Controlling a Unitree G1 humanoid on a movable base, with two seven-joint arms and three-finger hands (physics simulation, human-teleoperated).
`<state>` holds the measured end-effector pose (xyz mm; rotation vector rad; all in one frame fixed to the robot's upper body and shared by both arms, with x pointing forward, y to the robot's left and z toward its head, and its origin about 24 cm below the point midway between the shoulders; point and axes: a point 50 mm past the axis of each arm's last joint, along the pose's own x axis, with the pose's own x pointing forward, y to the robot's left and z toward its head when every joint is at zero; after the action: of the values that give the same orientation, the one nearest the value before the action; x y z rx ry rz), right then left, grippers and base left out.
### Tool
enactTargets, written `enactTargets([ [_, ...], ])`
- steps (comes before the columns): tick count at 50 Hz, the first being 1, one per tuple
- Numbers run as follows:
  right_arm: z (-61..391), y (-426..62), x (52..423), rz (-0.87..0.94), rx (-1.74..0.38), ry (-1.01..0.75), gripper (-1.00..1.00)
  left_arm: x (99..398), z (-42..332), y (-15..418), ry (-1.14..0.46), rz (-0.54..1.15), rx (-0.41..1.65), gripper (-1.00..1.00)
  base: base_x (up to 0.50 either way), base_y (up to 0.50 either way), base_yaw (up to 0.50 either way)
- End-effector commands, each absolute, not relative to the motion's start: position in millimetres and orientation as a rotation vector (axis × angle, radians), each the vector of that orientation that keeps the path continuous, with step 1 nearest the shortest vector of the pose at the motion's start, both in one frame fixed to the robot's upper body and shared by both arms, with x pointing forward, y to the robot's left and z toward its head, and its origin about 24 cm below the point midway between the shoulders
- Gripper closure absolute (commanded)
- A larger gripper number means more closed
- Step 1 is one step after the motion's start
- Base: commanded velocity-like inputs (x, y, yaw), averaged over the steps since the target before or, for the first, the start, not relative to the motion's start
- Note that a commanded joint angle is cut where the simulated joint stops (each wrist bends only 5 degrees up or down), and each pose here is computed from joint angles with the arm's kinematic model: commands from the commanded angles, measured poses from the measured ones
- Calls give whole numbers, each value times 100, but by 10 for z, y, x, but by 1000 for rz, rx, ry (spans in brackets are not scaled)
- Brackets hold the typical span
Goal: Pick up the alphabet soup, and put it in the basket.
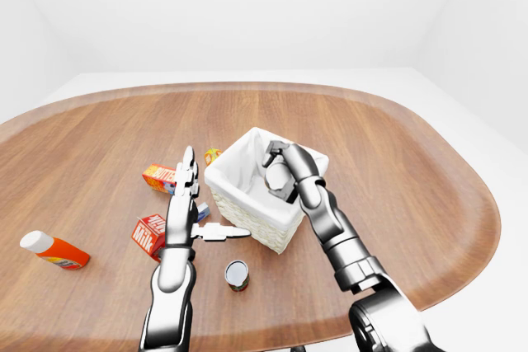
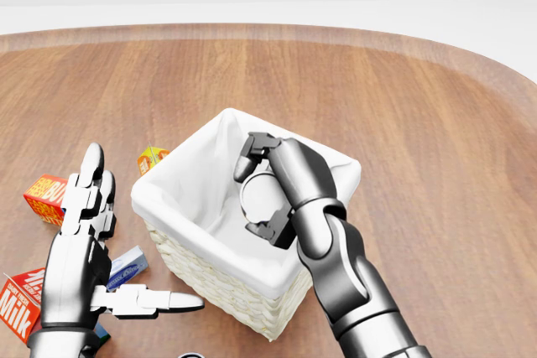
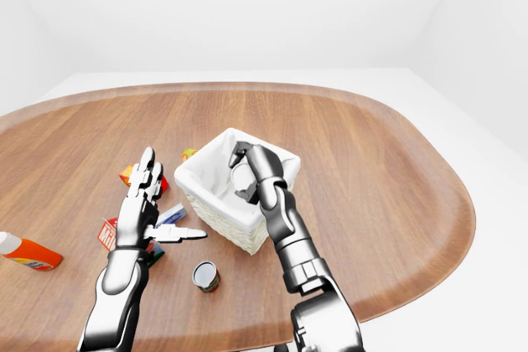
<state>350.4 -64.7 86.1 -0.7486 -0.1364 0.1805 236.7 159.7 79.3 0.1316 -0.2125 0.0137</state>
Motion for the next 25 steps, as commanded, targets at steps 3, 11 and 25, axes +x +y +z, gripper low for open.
enactTargets([
  [3,893,-650,3524,160,-724,-153,100,2364,797,1599,-214,14,131,-100,0,0,0],
  [11,887,-653,3527,158,-730,-153,100,2366,787,1599,-210,13,132,-100,0,0,0],
  [25,875,-659,3533,162,-746,-150,-100,2365,785,1596,-209,13,131,-100,0,0,0],
])
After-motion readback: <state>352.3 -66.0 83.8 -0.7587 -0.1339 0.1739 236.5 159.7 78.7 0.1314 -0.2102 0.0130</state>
